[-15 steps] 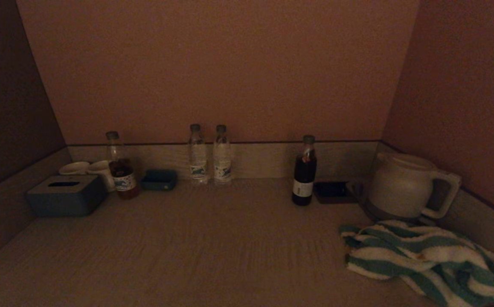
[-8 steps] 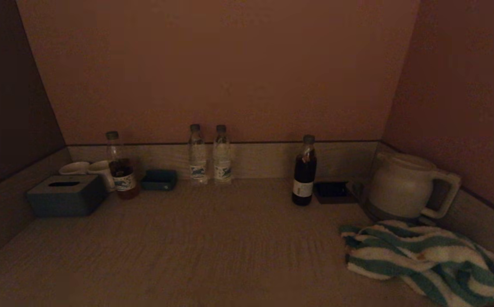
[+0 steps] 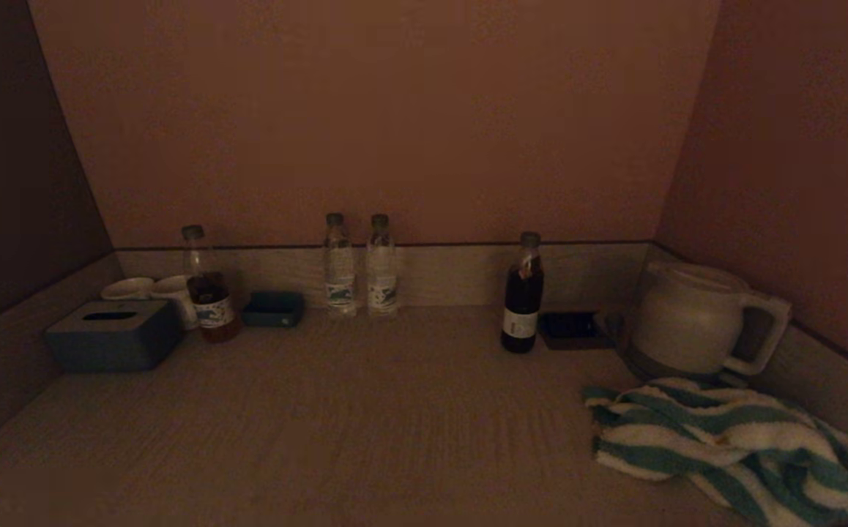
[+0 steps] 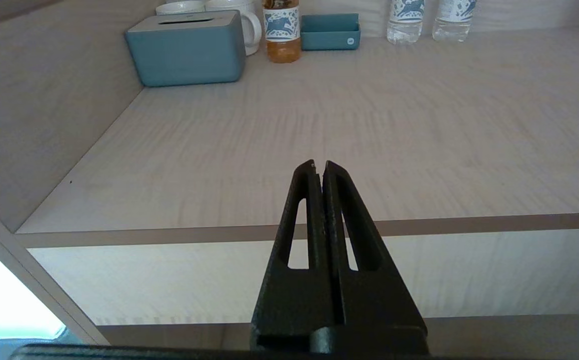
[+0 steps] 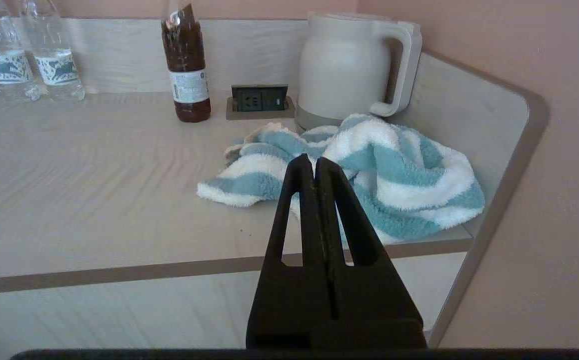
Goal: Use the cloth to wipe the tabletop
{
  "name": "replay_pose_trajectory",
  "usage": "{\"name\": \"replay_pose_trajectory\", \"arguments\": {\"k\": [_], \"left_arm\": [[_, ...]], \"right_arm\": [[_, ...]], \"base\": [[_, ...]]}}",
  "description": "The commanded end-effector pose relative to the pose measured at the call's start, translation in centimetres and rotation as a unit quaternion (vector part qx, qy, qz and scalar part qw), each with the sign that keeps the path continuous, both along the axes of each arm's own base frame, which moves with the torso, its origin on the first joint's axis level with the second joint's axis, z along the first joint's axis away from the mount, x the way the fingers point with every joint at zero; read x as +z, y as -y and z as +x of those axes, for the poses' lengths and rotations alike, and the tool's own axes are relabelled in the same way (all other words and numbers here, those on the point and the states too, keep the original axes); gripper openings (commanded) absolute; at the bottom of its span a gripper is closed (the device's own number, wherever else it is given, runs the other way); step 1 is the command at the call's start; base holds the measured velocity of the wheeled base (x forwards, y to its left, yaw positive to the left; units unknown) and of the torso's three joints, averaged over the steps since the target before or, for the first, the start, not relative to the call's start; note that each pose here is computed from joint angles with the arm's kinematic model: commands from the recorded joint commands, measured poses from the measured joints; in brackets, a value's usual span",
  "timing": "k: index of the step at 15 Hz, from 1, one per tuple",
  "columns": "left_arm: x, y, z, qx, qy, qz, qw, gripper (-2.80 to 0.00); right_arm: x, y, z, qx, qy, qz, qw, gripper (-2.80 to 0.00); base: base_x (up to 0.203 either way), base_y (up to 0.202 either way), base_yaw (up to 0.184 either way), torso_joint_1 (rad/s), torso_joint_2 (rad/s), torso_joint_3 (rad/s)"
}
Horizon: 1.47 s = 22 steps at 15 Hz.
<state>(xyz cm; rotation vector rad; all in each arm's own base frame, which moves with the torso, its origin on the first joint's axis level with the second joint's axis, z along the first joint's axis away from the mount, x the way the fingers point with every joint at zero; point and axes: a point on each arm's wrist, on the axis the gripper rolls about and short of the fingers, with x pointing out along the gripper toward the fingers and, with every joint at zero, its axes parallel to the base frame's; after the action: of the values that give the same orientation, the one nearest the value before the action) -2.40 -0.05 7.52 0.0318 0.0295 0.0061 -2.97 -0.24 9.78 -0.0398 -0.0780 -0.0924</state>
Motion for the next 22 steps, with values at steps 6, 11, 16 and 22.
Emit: {"name": "replay_pose_trajectory", "arguments": {"k": [6,11,16,22], "left_arm": [[0.0,0.0,0.01,0.001,-0.001,0.0,1.0,-2.8],[0.0,0.0,0.01,0.0,-0.001,0.0,1.0,-2.8],[0.0,0.0,0.01,0.0,-0.001,0.0,1.0,-2.8],[0.0,0.0,0.01,0.001,-0.001,0.0,1.0,-2.8]], "right_arm": [[-0.65,0.0,0.24,0.0,-0.012,0.003,1.0,-2.8],[-0.96,0.0,0.34,0.0,-0.017,0.004,1.0,-2.8],[-0.96,0.0,0.34,0.0,-0.017,0.004,1.0,-2.8],[-1.0,0.0,0.35,0.001,-0.018,0.001,1.0,-2.8]], "base": [[0.0,0.0,0.0,0.0,0.0,0.0],[0.0,0.0,0.0,0.0,0.0,0.0],[0.0,0.0,0.0,0.0,0.0,0.0],[0.0,0.0,0.0,0.0,0.0,0.0]]}}
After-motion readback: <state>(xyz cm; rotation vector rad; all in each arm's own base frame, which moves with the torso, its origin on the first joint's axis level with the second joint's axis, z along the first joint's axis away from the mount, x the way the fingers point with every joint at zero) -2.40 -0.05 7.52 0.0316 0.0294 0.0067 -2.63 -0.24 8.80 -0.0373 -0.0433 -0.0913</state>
